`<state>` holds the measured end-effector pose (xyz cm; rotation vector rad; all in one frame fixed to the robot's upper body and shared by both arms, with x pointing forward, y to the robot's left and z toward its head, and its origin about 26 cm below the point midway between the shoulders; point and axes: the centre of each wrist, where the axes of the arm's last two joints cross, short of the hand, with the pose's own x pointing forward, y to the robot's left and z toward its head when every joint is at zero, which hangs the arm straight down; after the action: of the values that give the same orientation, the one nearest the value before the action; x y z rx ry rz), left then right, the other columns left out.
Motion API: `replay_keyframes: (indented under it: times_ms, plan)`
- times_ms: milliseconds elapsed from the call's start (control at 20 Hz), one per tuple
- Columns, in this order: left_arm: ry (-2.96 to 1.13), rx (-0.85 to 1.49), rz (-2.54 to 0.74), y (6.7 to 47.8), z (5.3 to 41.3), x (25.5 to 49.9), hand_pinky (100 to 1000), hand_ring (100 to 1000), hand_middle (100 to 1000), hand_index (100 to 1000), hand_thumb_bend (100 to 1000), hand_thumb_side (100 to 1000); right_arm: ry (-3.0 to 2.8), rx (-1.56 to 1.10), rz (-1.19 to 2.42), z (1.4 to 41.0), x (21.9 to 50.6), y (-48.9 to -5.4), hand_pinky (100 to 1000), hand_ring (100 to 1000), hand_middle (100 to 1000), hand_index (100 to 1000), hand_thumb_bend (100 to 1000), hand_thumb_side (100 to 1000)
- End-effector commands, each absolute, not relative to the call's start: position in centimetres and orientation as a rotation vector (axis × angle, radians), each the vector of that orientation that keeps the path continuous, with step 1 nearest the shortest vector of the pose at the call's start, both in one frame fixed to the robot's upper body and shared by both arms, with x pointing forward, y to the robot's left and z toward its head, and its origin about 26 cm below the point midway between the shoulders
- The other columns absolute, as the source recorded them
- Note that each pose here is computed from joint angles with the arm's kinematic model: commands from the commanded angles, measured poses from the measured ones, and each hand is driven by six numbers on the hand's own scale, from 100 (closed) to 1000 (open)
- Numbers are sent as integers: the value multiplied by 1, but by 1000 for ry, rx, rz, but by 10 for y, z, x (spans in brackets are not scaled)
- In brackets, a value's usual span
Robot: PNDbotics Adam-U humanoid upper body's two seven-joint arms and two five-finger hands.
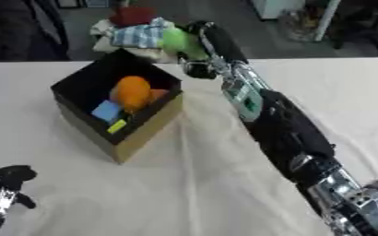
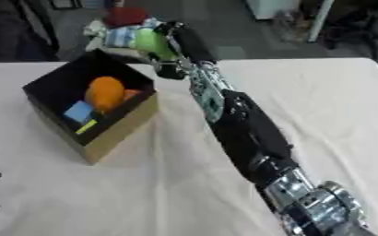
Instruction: Pick up objects on the table and place them in the box.
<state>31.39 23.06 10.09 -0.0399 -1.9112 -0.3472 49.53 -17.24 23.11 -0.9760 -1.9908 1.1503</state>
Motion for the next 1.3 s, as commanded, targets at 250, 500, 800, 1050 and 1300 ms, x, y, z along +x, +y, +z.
replay_keyframes:
  times_ms: [250, 500, 800, 1050, 1300]
  plan:
    - [-1936, -44, -357, 230, 108, 314, 443, 750, 619, 698, 354, 637, -1985, -909, 1449, 248, 490, -152, 849, 886, 899, 963, 385, 460]
    - [-1933, -41, -354, 230, 107, 314, 443, 750, 619, 698, 354, 637, -2018, -880, 1489, 261, 484, -152, 886, 934, 945, 970, 393, 480]
    - [-1927, -24, -337, 234, 105, 313, 444, 750, 619, 698, 354, 636, -2157, -858, 1383, 286, 471, -160, 871, 912, 912, 942, 330, 453]
    - [-1917, 5, -311, 240, 102, 311, 444, 750, 619, 698, 354, 635, -2326, -771, 1116, 306, 450, -182, 812, 813, 790, 882, 118, 300]
    - [-1913, 31, -284, 245, 100, 310, 444, 750, 619, 698, 353, 633, -2437, -592, 829, 307, 415, -209, 790, 773, 709, 820, 100, 270]
